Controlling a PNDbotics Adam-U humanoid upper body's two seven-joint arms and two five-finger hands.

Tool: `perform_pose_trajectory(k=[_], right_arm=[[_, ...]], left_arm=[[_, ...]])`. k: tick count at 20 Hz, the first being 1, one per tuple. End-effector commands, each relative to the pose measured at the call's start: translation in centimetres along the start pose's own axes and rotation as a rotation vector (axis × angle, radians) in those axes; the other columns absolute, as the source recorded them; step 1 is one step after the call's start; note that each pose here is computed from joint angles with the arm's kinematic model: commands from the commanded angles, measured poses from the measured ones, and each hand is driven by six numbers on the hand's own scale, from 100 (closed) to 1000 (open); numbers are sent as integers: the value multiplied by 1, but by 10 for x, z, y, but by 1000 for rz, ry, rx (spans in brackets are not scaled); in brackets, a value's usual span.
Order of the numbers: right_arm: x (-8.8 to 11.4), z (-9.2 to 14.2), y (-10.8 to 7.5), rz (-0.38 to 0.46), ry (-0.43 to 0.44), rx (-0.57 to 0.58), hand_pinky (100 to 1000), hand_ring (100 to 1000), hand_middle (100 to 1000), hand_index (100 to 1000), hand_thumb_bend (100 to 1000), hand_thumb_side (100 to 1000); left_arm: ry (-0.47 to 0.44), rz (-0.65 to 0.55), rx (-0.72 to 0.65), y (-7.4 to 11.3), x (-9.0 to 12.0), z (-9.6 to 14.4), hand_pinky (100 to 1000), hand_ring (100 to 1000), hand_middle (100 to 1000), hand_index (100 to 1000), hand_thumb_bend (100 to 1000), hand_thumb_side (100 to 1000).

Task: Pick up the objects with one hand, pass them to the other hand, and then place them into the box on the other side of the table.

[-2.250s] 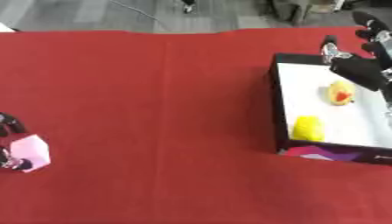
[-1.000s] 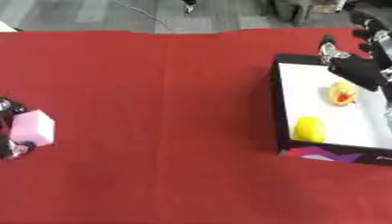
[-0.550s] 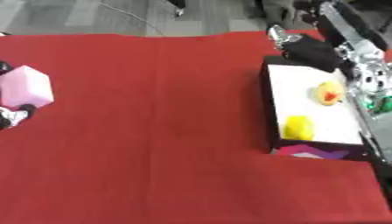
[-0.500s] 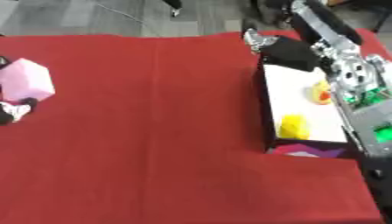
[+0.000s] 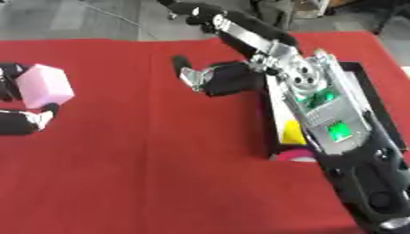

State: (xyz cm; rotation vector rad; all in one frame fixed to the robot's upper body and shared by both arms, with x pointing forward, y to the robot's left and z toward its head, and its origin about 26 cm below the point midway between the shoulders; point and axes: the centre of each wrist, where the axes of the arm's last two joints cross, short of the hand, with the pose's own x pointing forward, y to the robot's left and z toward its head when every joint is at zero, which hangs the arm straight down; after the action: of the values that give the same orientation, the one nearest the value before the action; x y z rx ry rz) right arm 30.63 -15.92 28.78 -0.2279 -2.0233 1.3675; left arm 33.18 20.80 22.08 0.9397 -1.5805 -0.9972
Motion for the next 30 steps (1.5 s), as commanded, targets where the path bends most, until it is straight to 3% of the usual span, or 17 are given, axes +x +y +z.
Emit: perform_pose_trajectory(k=[1, 9, 13, 17, 22, 30], right_arm=[[15, -7, 0, 48, -51, 47, 1000, 1000, 1000, 1000, 100, 244], [27, -26, 12, 72, -103, 143, 1000, 1000, 1000, 1000, 100, 199], [32, -35, 16, 88, -124, 183, 1000, 1000, 1000, 1000, 100, 205], [36, -43, 18, 98, -134, 194, 1000, 1000, 1000, 1000, 100, 156], [38, -51, 20, 122, -130, 205, 1000, 1000, 1000, 1000, 100, 134], [36, -60, 25, 157, -94, 197, 1000, 1000, 1000, 1000, 100, 102]], left_arm=[[-56, -22, 65, 3, 7, -1, 594, 543, 486, 582, 100, 187], [-173, -42, 110, -15, 17, -3, 579, 519, 463, 571, 100, 208], [-215, -29, 113, -19, 22, -3, 572, 512, 454, 558, 100, 228], [-248, -8, 117, -20, 27, -2, 562, 501, 436, 538, 100, 269], [-295, 32, 125, -20, 32, 1, 549, 488, 412, 519, 100, 315], [-357, 44, 132, -19, 37, 4, 555, 491, 414, 517, 100, 309]])
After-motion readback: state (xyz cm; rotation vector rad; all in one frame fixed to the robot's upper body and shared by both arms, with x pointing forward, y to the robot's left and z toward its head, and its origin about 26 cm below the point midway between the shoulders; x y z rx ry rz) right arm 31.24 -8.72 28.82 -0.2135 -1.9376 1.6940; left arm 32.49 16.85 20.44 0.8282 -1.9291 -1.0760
